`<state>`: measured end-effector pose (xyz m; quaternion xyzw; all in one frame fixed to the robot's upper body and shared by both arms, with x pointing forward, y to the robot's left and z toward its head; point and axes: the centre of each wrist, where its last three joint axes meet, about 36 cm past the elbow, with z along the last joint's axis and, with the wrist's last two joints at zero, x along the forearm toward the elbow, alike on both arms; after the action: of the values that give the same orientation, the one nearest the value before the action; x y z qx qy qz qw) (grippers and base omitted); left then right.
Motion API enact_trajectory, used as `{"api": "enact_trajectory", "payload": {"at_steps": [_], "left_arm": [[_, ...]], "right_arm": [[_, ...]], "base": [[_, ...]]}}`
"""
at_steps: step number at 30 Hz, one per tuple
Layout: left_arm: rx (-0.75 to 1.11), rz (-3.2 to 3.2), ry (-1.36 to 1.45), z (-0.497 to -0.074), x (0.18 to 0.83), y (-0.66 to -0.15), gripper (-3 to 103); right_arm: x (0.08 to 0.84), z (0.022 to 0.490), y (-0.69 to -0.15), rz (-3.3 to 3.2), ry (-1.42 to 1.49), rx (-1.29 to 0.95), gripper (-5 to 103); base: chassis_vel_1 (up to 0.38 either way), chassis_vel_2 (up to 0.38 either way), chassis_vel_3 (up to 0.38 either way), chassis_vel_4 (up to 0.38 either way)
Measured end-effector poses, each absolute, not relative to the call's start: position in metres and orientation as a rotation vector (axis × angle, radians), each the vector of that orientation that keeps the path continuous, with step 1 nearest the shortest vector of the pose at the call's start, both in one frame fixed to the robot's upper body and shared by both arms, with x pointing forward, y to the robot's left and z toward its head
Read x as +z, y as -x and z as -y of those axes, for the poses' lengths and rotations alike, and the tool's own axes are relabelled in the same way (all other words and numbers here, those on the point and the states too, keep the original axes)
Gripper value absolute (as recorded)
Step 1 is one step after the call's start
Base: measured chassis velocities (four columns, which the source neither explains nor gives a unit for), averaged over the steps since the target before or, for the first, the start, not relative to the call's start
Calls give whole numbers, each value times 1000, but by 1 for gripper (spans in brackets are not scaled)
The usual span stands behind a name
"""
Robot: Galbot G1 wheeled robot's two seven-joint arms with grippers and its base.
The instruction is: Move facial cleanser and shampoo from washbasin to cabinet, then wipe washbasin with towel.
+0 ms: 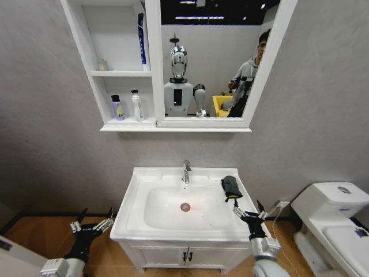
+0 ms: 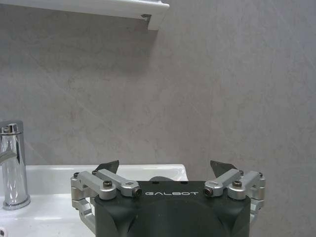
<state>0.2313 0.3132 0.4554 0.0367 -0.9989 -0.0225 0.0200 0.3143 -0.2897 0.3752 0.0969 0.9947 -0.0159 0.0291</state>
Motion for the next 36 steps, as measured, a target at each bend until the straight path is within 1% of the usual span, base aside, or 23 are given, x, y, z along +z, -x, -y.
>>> {"api": "enact_trajectory", "payload": {"at_steps": [2,3,4,7,8,10,11,13,14,17,18,20,27,35,36], "left_arm": [[-70,3099,-113,-313,455,-232,100],[-70,3101,-111,-313,456,-232,100],[-70,3101,-111,-313,456,-232,100],[-68,3102,-109,-313,456,-233,100],[-68,3102,-109,-313,456,-233,100],[-66,3103,-108,-313,456,-233,100],[-66,3103,-108,-313,456,-233,100],[-65,3102,-108,-313,456,-233,100],[-65,3102,-108,-313,456,-233,100],[-63,3102,-108,-313,456,-234,100],[-63,3102,-108,-313,456,-234,100],[-62,3102,-109,-313,456,-234,100],[-60,3101,-109,-313,456,-234,100],[-60,3101,-108,-313,456,-234,100],[-59,3101,-108,-313,456,-234,100]], "right_arm": [[376,291,-321,-3075,-301,-28,100],[377,293,-337,-3089,-312,35,100],[377,293,-337,-3089,-312,35,100],[381,303,-368,-3140,-360,158,100],[381,303,-368,-3140,-360,158,100],[384,308,-393,-3176,-384,164,100],[384,308,-393,-3176,-384,164,100],[389,311,-423,-3200,-402,169,100],[389,311,-423,-3200,-402,169,100],[388,318,-454,-3240,-431,178,100],[388,318,-454,-3240,-431,178,100],[380,323,-472,-3280,-440,188,100],[354,332,-501,-3350,-438,159,100],[345,333,-509,-3382,-426,142,100],[344,333,-510,-3390,-428,141,102]], "base": [[0,0,0,0],[0,0,0,0],[0,0,0,0],[0,0,0,0],[0,0,0,0],[0,0,0,0],[0,0,0,0],[0,0,0,0],[0,0,0,0],[0,0,0,0],[0,0,0,0],[0,0,0,0],[0,0,0,0],[0,0,0,0],[0,0,0,0]]}}
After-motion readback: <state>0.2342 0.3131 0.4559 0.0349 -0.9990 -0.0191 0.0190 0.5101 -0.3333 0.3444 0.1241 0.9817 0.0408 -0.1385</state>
